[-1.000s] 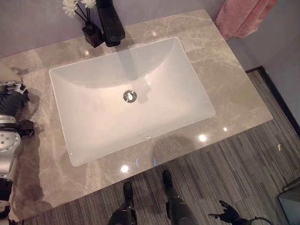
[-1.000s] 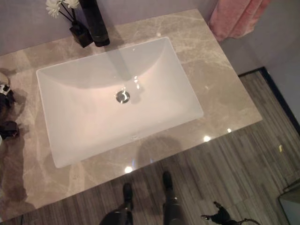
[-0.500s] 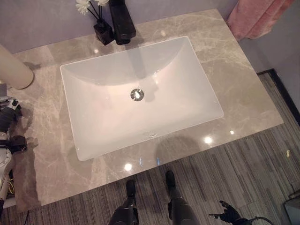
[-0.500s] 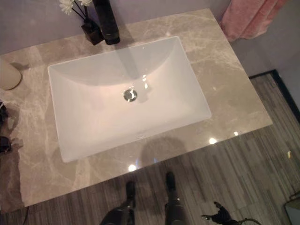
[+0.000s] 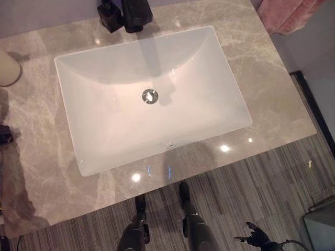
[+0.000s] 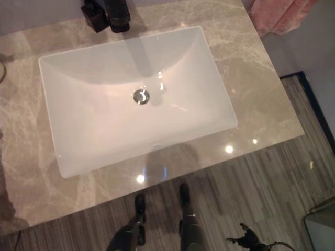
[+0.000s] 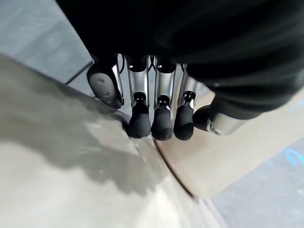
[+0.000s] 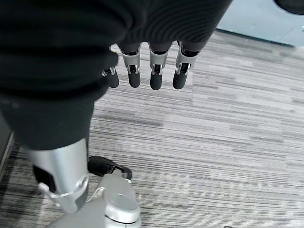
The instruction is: Put brush and paste in cup on sink, flatten towel.
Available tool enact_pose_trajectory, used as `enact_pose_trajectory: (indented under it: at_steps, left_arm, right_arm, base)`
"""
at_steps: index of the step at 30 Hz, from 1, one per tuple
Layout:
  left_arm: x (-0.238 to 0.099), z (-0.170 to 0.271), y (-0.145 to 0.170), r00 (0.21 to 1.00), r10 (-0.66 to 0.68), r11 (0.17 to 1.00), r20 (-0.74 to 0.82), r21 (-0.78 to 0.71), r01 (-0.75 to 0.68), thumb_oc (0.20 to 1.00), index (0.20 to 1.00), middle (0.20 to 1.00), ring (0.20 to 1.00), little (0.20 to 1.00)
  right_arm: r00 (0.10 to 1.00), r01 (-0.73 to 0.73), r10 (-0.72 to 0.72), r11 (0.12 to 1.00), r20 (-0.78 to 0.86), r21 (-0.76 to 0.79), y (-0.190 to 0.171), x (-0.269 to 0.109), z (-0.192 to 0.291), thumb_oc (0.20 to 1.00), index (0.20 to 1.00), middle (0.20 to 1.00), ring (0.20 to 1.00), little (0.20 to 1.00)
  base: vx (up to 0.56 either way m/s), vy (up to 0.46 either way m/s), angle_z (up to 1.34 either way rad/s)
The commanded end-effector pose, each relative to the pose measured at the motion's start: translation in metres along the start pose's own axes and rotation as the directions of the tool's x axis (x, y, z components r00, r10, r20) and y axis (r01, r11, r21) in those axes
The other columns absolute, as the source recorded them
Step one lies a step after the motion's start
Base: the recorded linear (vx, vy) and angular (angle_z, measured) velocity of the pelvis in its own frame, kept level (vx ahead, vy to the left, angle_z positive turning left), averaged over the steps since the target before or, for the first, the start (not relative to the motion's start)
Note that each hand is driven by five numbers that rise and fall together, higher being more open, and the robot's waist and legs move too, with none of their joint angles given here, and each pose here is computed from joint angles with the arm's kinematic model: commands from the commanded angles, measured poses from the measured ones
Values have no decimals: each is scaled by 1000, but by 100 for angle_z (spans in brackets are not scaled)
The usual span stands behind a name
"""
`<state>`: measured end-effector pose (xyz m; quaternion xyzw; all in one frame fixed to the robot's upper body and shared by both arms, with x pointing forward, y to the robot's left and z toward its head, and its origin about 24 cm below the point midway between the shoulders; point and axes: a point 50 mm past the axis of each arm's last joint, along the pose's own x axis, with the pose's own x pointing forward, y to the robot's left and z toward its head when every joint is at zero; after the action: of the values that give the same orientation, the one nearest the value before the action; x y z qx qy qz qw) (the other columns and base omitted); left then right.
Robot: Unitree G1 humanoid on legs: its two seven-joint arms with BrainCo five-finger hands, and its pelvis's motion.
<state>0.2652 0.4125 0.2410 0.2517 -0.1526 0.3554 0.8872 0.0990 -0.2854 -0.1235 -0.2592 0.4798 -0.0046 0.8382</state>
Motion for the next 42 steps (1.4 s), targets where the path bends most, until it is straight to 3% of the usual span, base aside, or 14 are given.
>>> enact_pose_trajectory:
  at_steps: [1, 17, 28, 42]
  left_arm:
    - [7, 0, 4, 999, 32, 998, -9, 58, -31, 200, 200, 200, 200, 200]
    - [16, 3, -14, 1000, 2, 995, -17, 105, 0, 200, 200, 200, 200, 200]
    - [27, 19, -25, 997, -72, 952, 22, 301, 62, 200, 200, 200, 200, 200]
    - [25, 24, -33, 990, -128, 917, 57, 388, 97, 200, 200, 200, 200, 200]
  right_arm:
    - [998, 52, -52, 999, -34, -10, -19, -2, -9, 1000, 1000, 1000, 1000, 1000]
    - [999, 40, -40, 999, -15, -8, -15, -4, -9, 1000, 1000, 1000, 1000, 1000]
    - [999, 33, -33, 999, -1, -12, -17, -5, -8, 1000, 1000, 1000, 1000, 1000]
    - [1000, 18, -18, 1000, -16, -15, -13, -4, -11, 1000, 1000, 1000, 1000, 1000]
  base:
    - [8, 17, -10]
    - [15, 15, -7]
    - [0, 0, 0]
    - [1, -3, 0]
